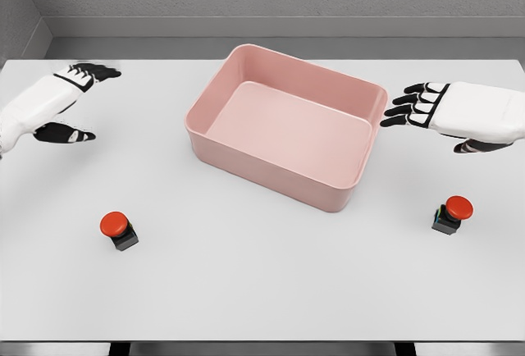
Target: Put the industrial switch in the basket with both arms
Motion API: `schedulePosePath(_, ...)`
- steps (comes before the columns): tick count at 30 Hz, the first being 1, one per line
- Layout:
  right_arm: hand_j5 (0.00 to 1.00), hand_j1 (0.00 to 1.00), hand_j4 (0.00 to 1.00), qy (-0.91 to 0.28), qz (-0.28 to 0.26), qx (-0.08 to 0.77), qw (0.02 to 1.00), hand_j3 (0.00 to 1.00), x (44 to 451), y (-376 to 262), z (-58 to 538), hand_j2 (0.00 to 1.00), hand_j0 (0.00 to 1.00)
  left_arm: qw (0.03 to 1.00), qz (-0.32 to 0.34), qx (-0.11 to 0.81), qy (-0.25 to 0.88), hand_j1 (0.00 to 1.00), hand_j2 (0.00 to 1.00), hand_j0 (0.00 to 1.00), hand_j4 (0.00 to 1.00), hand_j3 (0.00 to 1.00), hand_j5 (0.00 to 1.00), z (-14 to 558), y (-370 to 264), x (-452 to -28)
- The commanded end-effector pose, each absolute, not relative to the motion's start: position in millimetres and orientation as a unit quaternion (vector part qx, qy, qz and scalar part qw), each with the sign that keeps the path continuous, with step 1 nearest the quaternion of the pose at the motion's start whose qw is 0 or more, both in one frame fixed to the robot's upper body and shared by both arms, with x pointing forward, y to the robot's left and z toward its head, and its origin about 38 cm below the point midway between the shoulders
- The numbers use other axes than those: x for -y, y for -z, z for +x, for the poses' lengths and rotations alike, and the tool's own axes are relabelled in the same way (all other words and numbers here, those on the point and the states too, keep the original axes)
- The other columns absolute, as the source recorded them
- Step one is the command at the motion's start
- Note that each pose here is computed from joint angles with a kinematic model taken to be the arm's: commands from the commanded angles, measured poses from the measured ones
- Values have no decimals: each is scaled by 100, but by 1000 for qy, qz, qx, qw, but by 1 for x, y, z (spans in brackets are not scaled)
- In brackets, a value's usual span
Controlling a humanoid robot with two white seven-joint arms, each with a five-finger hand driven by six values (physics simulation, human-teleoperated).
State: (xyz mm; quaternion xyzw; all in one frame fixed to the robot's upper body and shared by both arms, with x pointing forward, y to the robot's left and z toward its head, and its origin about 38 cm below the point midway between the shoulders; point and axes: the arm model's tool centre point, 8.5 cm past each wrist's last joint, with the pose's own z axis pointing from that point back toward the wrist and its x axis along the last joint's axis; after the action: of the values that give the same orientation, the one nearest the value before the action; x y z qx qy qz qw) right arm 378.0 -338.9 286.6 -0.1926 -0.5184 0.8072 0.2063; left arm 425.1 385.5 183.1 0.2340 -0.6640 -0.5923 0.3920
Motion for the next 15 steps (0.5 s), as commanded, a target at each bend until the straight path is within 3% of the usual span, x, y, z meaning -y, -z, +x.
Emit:
schedulePosePath(1,100,100,100,-806,-193,520,208,100,339,-287,378,100,100,393,233,663,593,100,100,100,100,100,100,425,-184,-387)
schedulePosePath(7,100,100,100,-809,-192,514,213,100,343,-286,376,100,100,386,233,666,594,100,100,100,100,100,100,424,-188,-383)
schedulePosePath(15,100,100,100,-825,-191,456,274,100,390,-261,367,100,100,366,225,665,611,100,100,100,100,100,100,409,-194,-378)
